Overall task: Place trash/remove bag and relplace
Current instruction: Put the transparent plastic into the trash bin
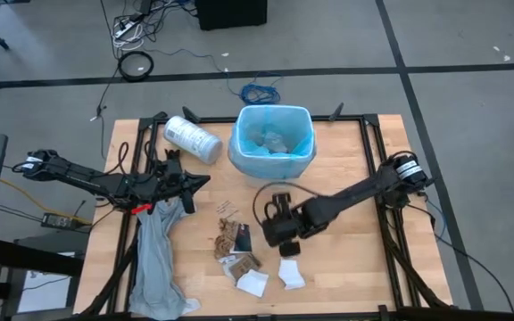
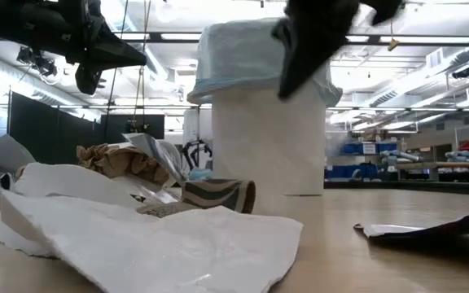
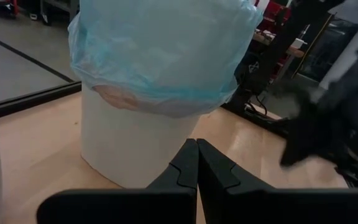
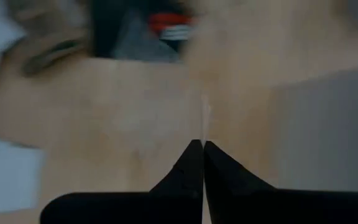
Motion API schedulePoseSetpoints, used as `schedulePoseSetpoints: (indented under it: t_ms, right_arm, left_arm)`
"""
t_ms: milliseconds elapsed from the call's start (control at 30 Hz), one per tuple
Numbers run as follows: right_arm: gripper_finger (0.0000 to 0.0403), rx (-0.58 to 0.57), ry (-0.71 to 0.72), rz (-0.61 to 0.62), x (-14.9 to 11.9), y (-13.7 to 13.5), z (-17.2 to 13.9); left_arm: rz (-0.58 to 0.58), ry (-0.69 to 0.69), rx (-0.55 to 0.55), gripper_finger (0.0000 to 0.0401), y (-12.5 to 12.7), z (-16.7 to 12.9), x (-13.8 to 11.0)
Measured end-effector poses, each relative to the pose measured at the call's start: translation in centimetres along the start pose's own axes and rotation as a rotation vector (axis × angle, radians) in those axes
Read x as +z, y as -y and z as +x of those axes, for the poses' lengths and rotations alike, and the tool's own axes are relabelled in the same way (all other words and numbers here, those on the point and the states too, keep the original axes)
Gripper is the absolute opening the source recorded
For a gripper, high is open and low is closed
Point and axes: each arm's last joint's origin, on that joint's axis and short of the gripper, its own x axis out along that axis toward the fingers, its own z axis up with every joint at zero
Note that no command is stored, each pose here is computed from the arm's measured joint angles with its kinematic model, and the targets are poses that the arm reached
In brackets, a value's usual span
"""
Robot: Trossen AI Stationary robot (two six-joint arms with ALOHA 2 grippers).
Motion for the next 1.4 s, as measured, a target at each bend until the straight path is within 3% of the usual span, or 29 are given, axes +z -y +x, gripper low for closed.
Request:
schedulePoseSetpoints:
  t_ms: [133,300,433,567,733,967,1167,1300,1400]
  right_arm:
    - [0.0,-0.119,0.076,0.034,2.4,3.6,-4.3]
    - [0.0,-0.313,0.324,0.12,4.6,8.6,-12.8]
    - [0.0,-0.528,0.4,0.206,3.5,13.0,-17.9]
    - [0.0,-0.604,0.327,0.269,0.8,17.0,-19.4]
    - [0.0,-0.43,0.246,0.271,-1.0,20.3,-18.3]
    - [0.002,-0.179,0.193,0.214,-1.6,22.2,-16.0]
    - [0.0112,-0.098,0.216,0.191,-2.0,22.8,-16.1]
    - [0.0193,-0.062,0.296,0.223,-2.9,22.4,-18.5]
    - [0.0237,0.092,0.338,0.316,-4.0,21.2,-20.3]
  left_arm:
    - [-0.013,0.02,-0.007,0.0008,0.1,0.0,0.2]
    - [-0.017,0.033,-0.011,0.0008,0.1,0.0,0.3]
    - [-0.023,0.041,-0.016,0.0008,0.2,0.0,0.4]
    - [-0.031,0.051,-0.02,0.0008,0.2,0.0,0.6]
    - [-0.063,0.094,-0.039,0.0008,0.4,-0.1,1.0]
    - [-0.067,0.114,-0.041,0.0008,0.5,-0.1,1.2]
    - [-0.091,0.132,-0.05,0.0008,0.6,-0.1,1.4]
    - [-0.093,0.132,-0.06,0.0008,0.6,-0.1,1.5]
    - [-0.098,0.129,-0.069,0.0008,0.6,-0.1,1.5]
